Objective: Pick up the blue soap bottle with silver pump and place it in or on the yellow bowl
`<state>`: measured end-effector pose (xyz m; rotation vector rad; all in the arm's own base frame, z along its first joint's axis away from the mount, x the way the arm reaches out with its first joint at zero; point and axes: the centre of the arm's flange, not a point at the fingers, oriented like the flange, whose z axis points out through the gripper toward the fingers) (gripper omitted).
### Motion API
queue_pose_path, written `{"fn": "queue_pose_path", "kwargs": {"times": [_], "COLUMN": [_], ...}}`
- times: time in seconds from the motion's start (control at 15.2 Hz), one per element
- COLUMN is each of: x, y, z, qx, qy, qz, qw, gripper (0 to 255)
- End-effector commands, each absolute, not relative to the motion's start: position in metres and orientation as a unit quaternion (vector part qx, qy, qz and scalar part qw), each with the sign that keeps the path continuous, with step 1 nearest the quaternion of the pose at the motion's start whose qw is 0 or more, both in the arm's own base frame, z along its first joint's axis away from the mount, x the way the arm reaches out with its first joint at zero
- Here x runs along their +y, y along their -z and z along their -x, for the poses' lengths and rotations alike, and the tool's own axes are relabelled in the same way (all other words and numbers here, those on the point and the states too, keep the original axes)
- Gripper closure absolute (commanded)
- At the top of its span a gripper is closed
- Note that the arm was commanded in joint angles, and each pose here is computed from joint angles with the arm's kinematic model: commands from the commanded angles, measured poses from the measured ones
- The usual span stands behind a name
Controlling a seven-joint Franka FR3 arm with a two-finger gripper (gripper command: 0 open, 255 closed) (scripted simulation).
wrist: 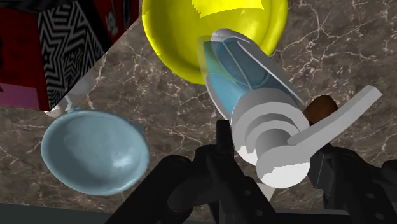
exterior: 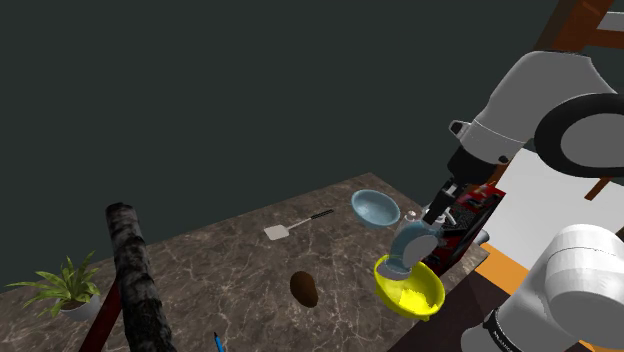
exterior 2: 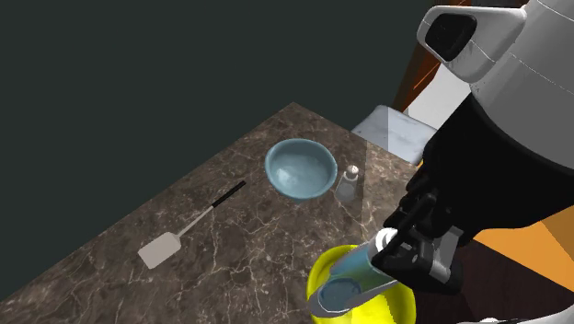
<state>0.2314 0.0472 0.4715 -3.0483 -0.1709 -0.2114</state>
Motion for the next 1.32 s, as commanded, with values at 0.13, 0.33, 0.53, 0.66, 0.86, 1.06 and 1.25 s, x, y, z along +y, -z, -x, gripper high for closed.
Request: {"fn": "queue_pose_path", "kwargs": {"times": [0.13,0.33,0.53,0.66,0.86,1.06,1.25], "x": [0.047,0.047,0.047,0.045,0.043,0.043,0.043], "y": [-0.471,-0.471,-0.471,-0.498,-0.521,-0.521,-0.521], "z": [-0.231,-0.231,-0.231,-0.228,-0.225,-0.225,-0.225], "qx": [-0.056,-0.056,-0.056,-0.056,-0.056,-0.056,-0.056], "qy": [0.069,0.069,0.069,0.069,0.069,0.069,0.069], "qz": [0.995,0.995,0.995,0.995,0.995,0.995,0.995], "qw": [0.041,0.041,0.041,0.041,0.041,0.041,0.041], "gripper": [255,0,0,0,0,0,0]}}
